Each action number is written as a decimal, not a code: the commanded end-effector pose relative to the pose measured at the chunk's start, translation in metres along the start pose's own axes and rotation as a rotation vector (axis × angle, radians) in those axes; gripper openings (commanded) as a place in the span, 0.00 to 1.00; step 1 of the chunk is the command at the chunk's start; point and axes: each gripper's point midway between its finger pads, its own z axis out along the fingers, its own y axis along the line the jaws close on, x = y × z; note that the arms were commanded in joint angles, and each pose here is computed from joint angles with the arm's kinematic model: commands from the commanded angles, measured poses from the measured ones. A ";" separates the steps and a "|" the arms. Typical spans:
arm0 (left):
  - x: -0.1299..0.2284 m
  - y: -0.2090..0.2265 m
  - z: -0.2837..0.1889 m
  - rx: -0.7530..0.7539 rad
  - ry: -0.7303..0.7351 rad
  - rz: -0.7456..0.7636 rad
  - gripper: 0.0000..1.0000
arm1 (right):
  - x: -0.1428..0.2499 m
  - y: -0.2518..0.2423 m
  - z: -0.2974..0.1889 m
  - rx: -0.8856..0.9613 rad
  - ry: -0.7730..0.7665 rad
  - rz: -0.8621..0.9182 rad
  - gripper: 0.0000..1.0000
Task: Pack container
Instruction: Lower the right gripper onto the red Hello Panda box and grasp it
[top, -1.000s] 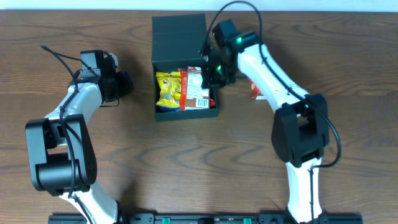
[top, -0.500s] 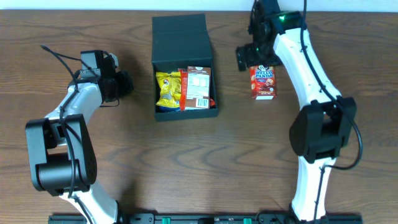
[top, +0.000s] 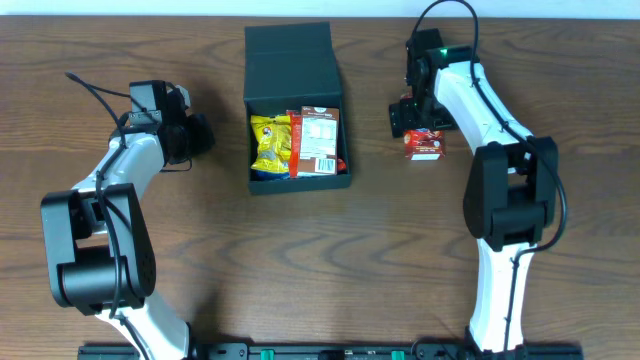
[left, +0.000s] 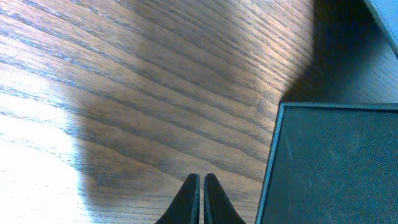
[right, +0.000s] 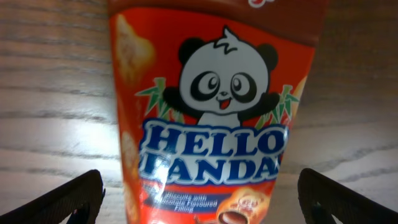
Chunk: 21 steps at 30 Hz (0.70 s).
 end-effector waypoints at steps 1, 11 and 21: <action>-0.014 -0.008 -0.010 0.010 -0.040 0.026 0.06 | 0.008 -0.009 0.017 -0.022 0.034 0.047 0.99; -0.015 -0.008 -0.011 0.010 -0.041 0.027 0.06 | -0.001 0.008 0.029 -0.196 0.011 0.083 0.99; -0.015 -0.008 -0.011 0.010 -0.041 0.027 0.06 | 0.004 0.010 0.037 -0.197 0.041 0.080 0.86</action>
